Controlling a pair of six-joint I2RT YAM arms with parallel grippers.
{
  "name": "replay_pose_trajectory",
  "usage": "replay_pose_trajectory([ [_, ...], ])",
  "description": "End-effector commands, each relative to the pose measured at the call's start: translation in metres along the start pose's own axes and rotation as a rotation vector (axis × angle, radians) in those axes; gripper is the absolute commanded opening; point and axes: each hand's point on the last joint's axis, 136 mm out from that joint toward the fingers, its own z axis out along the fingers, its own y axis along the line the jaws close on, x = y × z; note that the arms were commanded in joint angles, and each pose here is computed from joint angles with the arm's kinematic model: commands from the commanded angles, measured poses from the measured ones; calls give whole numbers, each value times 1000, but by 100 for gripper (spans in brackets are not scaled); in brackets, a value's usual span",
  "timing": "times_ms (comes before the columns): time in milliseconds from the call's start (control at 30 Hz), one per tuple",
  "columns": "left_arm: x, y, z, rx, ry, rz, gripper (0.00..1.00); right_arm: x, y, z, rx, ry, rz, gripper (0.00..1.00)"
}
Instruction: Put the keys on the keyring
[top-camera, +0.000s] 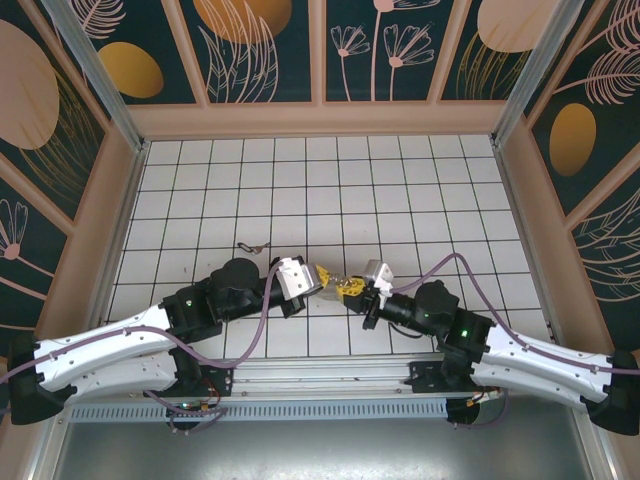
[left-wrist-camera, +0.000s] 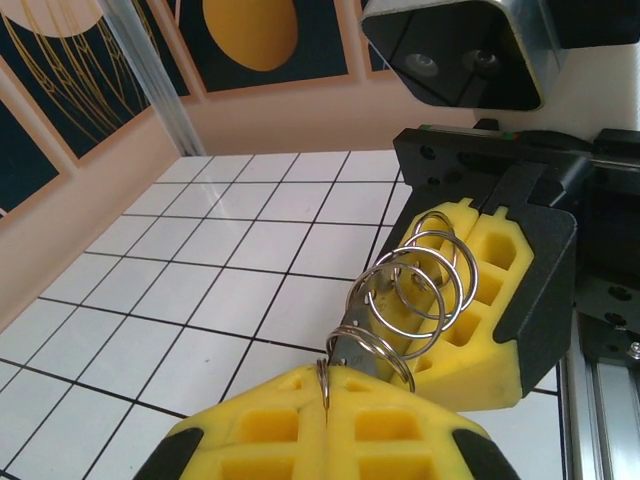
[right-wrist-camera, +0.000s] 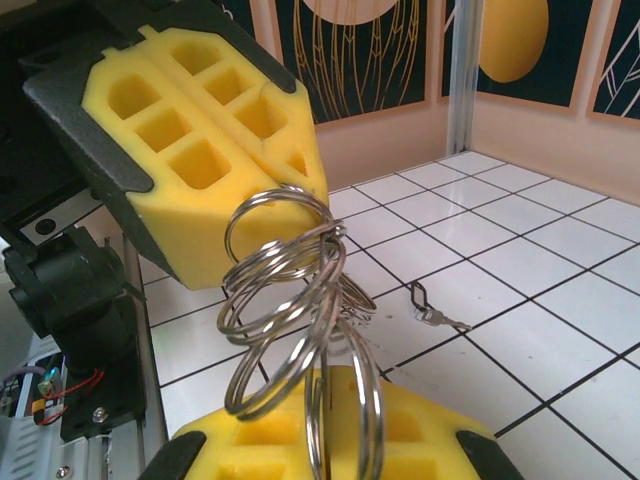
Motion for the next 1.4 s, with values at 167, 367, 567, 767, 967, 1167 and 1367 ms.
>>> replay_pose_trajectory([
  [167,-8,-11,-3,57,-71,-70,0,-33,-3,-19,50,-169,-46,0],
  [367,-5,-13,-4,61,-74,-94,1,-36,6,-22,50,-198,-104,0],
  [567,-1,-13,-2,64,-56,-102,3,-40,11,-24,78,-237,-152,0],
  [767,0,-13,-2,59,-50,-103,8,-45,19,-27,66,-281,-190,0],
  [967,1,-12,-4,51,-53,-102,12,-47,21,-27,64,-288,-201,0],
  [1167,1,-12,-4,56,-49,-102,7,-48,22,-28,62,-293,-206,0],
  [1367,1,-13,-7,61,-48,-104,6,-48,22,-29,65,-296,-209,0],
])
